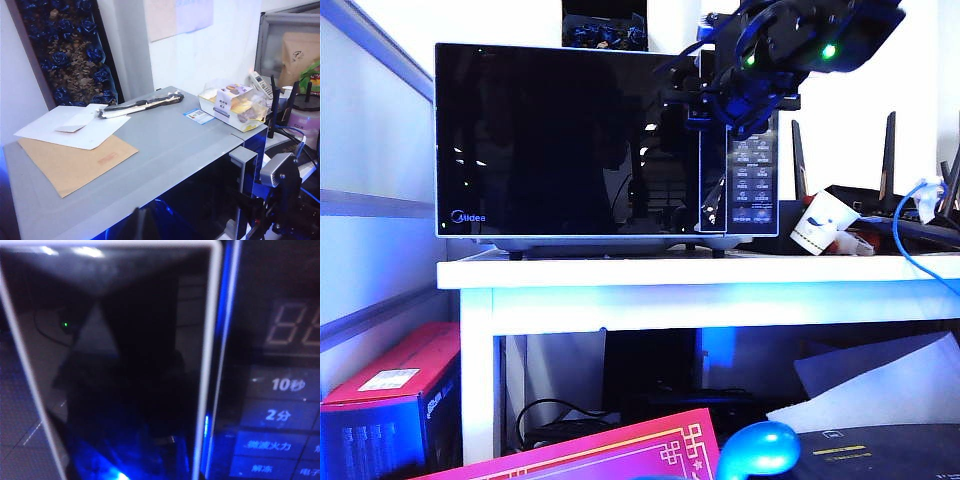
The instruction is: Open the microwave door, place the box of snacks from the top of the microwave inside, then close the microwave door.
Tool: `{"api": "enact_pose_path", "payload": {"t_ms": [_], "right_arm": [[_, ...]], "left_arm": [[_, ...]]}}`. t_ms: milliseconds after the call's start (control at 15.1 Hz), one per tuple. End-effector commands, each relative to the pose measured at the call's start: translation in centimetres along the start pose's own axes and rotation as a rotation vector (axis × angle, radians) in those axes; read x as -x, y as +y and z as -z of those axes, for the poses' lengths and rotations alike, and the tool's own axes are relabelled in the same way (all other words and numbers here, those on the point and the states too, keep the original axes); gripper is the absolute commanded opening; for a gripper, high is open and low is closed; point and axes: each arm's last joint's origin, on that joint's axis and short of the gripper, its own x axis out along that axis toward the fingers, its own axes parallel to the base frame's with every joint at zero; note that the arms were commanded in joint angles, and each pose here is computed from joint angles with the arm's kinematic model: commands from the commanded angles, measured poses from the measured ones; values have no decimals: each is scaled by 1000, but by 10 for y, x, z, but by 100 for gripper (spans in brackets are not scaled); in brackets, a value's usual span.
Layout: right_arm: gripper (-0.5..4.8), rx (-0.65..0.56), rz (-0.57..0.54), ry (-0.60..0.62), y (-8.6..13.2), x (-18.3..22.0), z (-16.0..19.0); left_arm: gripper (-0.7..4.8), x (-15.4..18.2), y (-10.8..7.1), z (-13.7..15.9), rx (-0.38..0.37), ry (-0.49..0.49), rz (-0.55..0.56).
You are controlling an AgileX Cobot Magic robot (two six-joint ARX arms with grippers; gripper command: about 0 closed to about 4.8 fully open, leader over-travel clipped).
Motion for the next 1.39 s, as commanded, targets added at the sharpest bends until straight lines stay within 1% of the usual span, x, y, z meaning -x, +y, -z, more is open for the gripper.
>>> {"api": "enact_pose_path", "payload": {"t_ms": [66,397,529,595,727,859,1058,1190,1322,1388], "right_arm": [[166,-2,17,-12,0,5,-10],[166,2,18,6,-1,13,-21],[171,3,44,8,-2,13,-21],[198,10,33,39,-2,14,-18],[369,15,-37,81,0,15,-16],[369,19,-35,103,-1,19,-20],[369,27,-3,80,-4,32,-41],[369,74,1,55,-6,41,-55],[369,136,27,32,-14,56,-76],[369,135,45,25,-22,63,-84]], "left_arm": [[-5,2,0,-2,-8,-7,4],[-5,2,0,-2,-8,-9,5],[-5,3,0,-2,-9,-11,4],[-5,2,0,-2,-9,-11,3],[-5,2,0,-2,-9,-11,4],[-5,2,0,-2,-9,-10,4],[-5,2,0,-2,-8,-8,4],[-5,2,0,-2,-8,-7,4],[-5,2,0,-2,-8,-8,4],[-5,2,0,-2,-8,-7,4]]}}
